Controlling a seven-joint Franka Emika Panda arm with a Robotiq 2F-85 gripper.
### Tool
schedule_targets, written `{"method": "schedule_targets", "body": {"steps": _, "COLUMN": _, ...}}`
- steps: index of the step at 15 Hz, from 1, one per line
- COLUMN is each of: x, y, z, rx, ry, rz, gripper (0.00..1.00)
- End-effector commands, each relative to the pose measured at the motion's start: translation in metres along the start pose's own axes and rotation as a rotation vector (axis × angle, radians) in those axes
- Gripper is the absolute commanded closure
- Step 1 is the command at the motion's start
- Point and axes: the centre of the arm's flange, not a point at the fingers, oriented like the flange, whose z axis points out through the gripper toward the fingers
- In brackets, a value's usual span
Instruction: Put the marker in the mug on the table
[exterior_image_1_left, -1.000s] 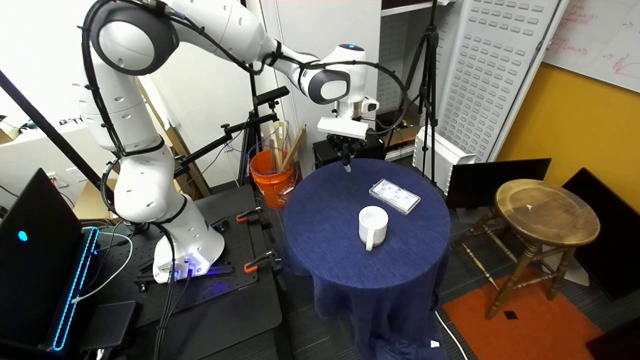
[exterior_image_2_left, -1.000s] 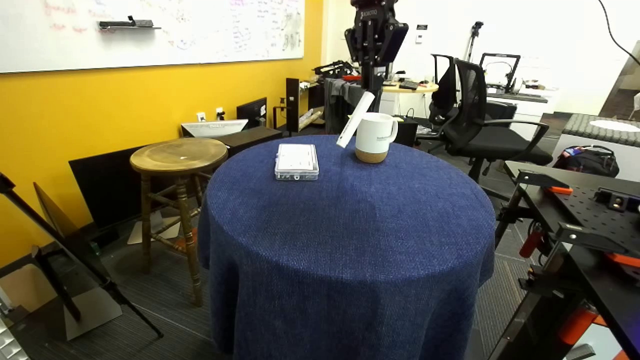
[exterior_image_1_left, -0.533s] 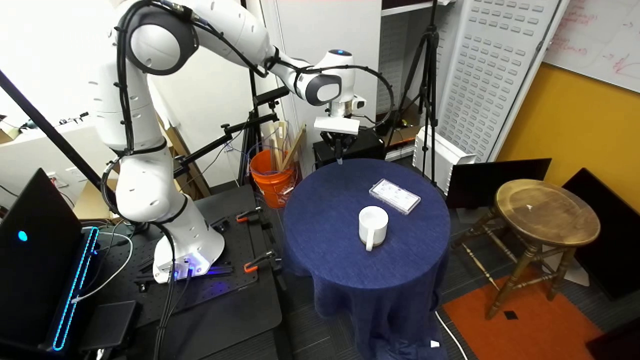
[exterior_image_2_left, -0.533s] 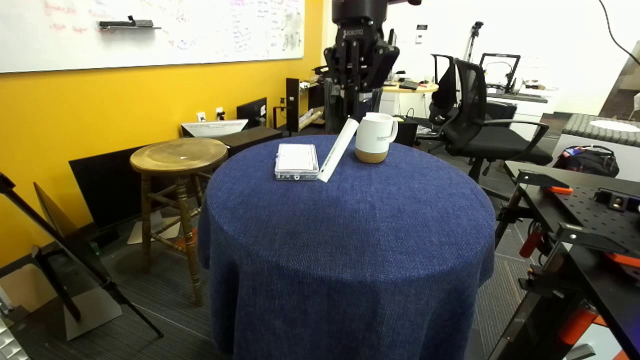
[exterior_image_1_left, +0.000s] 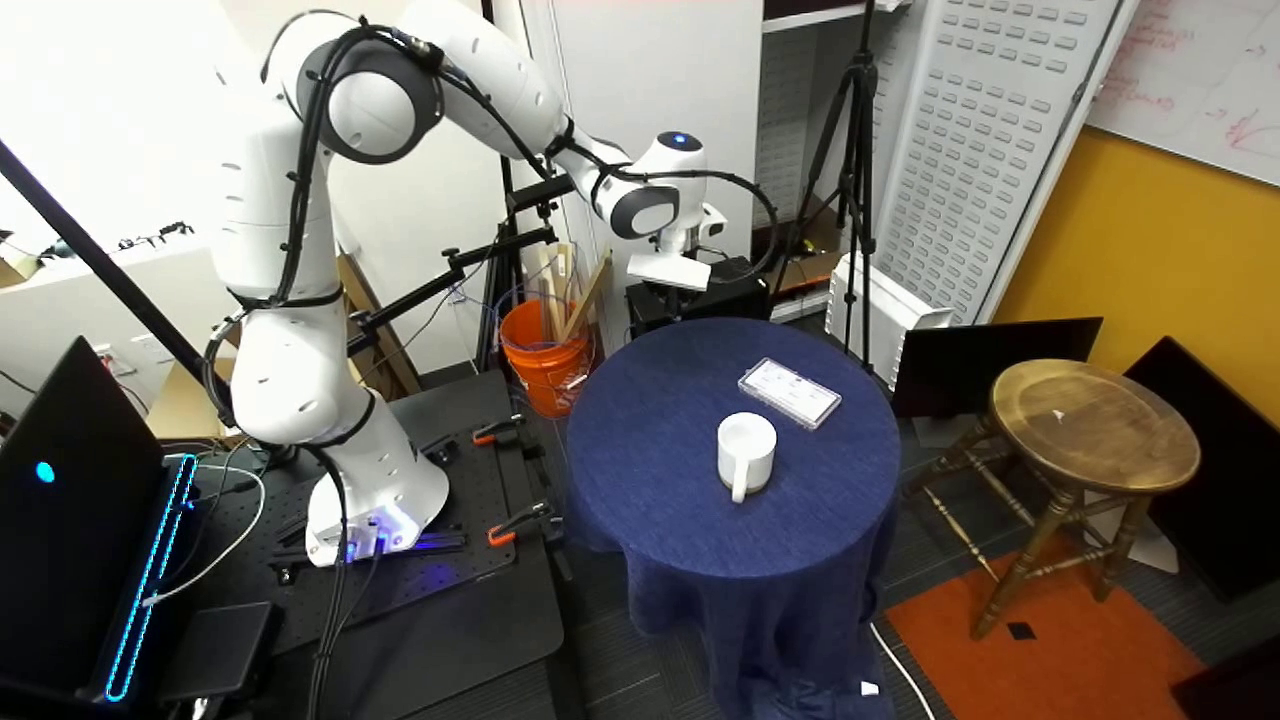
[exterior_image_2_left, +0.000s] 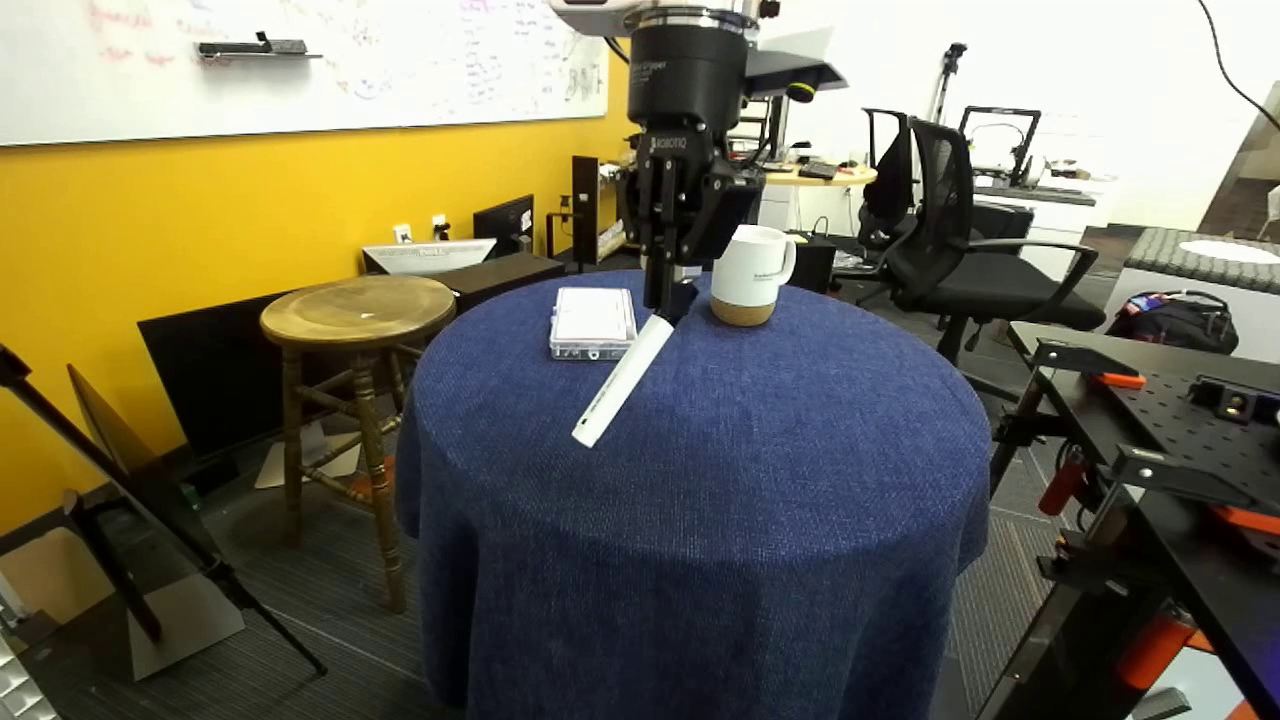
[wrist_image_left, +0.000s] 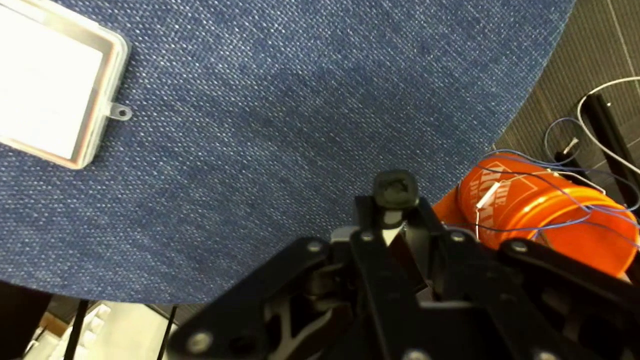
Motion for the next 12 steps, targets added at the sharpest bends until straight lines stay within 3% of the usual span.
{"method": "schedule_targets", "body": {"steps": 1, "x": -0.008, "y": 0.007, "z": 0.011, "rx": -0.008, "ry": 0.068, "rz": 0.027, "gripper": 0.95}}
{"method": "schedule_targets", "body": {"steps": 4, "x": -0.014, "y": 0.009, "z": 0.015, "rx": -0.022, "ry": 0.091, "rz": 0.052, "gripper": 0.95}}
{"method": "schedule_targets", "body": {"steps": 5, "x": -0.015, "y": 0.009, "z": 0.015, "rx": -0.029, "ry": 0.096, "rz": 0.060, "gripper": 0.54}}
{"method": "schedule_targets", "body": {"steps": 6, "x": -0.017, "y": 0.010, "z": 0.014, "rx": -0.030, "ry": 0.098, "rz": 0.064, "gripper": 0.53}}
{"method": "schedule_targets", "body": {"steps": 12, "x": -0.023, "y": 0.010, "z": 0.008, "rx": -0.031, "ry": 0.077, "rz": 0.111, "gripper": 0.09}}
